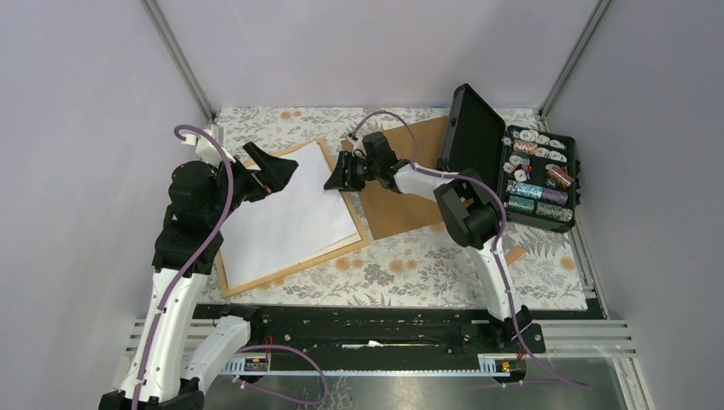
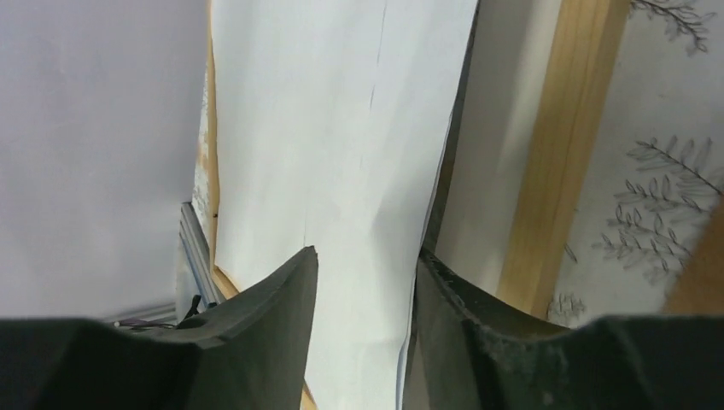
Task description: Put the photo into the frame
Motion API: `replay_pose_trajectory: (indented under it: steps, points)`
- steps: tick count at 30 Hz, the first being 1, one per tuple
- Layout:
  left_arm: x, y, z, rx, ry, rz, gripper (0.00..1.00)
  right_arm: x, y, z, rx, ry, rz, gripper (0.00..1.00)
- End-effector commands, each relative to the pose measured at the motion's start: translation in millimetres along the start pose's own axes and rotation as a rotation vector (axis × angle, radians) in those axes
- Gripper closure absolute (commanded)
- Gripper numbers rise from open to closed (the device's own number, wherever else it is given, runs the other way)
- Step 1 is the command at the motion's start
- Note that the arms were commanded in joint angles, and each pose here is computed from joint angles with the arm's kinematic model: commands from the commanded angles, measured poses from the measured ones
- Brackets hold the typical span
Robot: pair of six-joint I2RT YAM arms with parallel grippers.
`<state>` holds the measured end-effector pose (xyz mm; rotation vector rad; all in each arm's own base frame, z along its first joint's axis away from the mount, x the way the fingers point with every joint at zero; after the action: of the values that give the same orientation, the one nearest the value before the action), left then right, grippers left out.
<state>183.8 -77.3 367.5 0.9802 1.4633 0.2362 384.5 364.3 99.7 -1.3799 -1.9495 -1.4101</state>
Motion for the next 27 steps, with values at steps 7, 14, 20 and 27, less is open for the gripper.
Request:
replay_pose_trajectory:
  steps: [7, 14, 20, 27]
  points:
    - [5, -5, 0, 0.034, 0.002, 0.028, 0.01, 37, 10, -83, 0.013, -0.391, -0.237, 0.28]
    - [36, -35, 17, 0.163, 0.081, -0.022, 0.01, 53, -18, -66, 0.032, -0.276, -0.246, 0.29]
    - [66, -57, 35, 0.292, 0.207, -0.043, 0.01, 60, -41, -33, -0.022, -0.208, -0.267, 0.32]
    - [84, -70, 63, 0.338, 0.241, -0.140, 0.01, 28, -74, -22, 0.022, -0.202, -0.184, 0.41]
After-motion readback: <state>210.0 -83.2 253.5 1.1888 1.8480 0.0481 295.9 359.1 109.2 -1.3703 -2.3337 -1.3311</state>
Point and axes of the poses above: each gripper's point midway between its finger pads, its own z axis out along the fingers, its own x axis along the line the jaws close on, y = z × x, the point moved 9 cm from there along -z, back along the fingers, and after that the axes turned 7 degrees about -z, right-handed, at the moved point
